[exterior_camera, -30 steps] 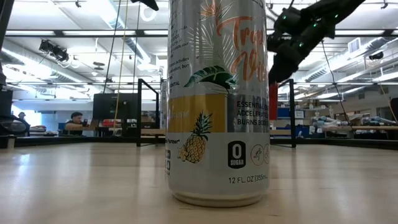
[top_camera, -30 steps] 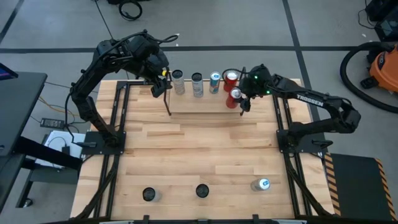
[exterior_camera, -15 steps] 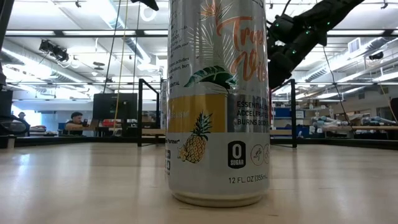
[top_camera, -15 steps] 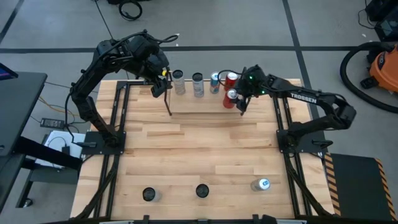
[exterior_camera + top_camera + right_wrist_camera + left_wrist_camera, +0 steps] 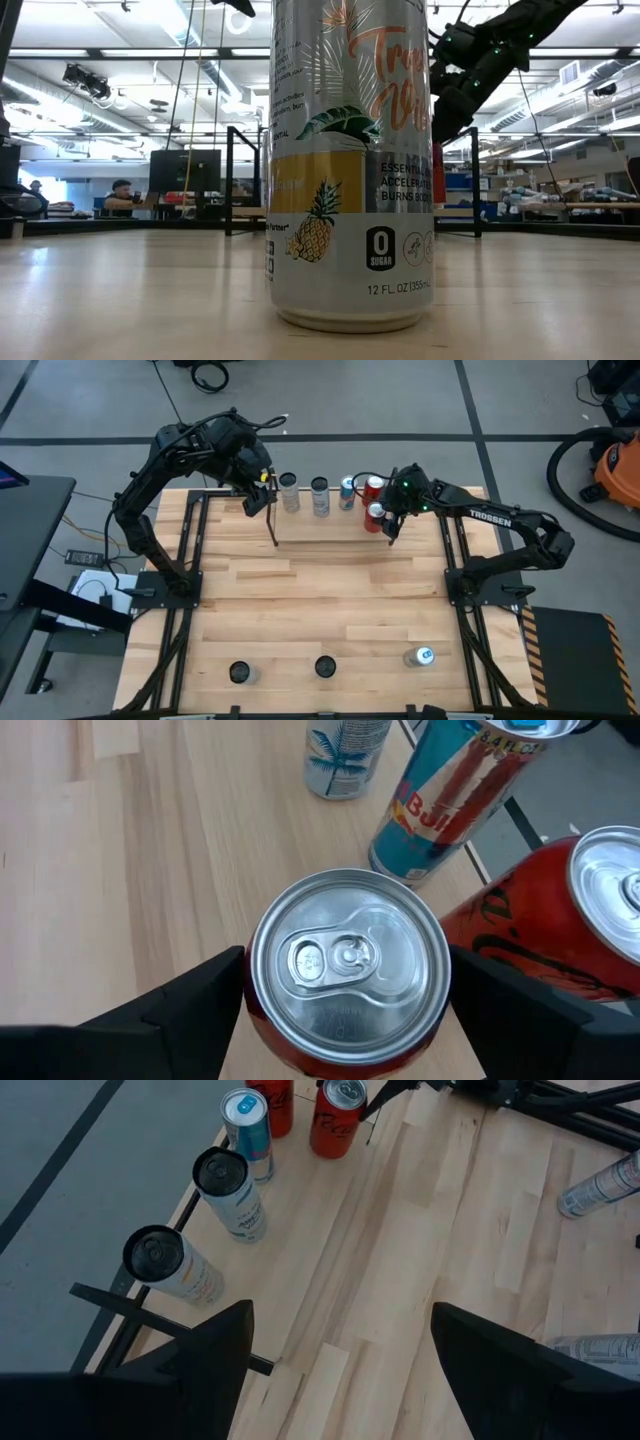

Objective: Place canned beverage on shelf
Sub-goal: Put the red soda can on the shelf aligned with the red can, then put the blue soda can on the shelf aligned with the blue soda can

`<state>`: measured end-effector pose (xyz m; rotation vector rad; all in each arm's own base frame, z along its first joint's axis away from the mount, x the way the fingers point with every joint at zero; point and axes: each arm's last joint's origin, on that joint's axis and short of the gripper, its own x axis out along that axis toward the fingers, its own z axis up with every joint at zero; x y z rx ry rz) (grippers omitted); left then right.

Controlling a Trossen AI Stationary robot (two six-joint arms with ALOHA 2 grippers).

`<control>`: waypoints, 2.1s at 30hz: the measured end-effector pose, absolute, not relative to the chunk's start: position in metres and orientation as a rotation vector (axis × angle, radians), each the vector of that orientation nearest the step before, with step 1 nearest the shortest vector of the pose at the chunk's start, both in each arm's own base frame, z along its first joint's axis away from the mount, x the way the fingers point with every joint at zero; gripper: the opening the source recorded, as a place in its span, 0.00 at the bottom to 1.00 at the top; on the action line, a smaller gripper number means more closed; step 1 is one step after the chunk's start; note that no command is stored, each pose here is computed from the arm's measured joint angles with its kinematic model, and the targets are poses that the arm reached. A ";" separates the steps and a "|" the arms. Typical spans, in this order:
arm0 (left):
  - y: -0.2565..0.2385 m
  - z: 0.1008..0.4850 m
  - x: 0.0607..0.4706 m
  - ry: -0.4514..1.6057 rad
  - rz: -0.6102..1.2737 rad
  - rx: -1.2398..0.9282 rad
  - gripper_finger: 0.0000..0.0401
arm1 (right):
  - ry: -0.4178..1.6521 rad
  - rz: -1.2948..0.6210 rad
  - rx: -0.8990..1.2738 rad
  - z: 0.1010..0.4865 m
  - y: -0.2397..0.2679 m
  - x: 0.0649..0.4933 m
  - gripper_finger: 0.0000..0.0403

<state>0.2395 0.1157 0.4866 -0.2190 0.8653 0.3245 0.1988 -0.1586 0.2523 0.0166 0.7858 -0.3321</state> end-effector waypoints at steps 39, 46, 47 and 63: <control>0.116 0.487 0.240 0.866 0.323 -0.217 0.76 | 0.770 -0.412 -0.030 0.286 -0.164 0.202 0.93; 0.116 0.487 0.240 0.866 0.324 -0.217 0.76 | 0.794 -0.420 0.081 0.324 -0.156 0.200 0.93; 0.116 0.487 0.240 0.866 0.324 -0.217 0.76 | 0.821 -0.399 0.109 0.330 -0.152 0.198 0.93; 0.116 0.487 0.240 0.867 0.321 -0.212 0.76 | 1.044 -0.128 0.459 0.370 -0.037 0.160 0.93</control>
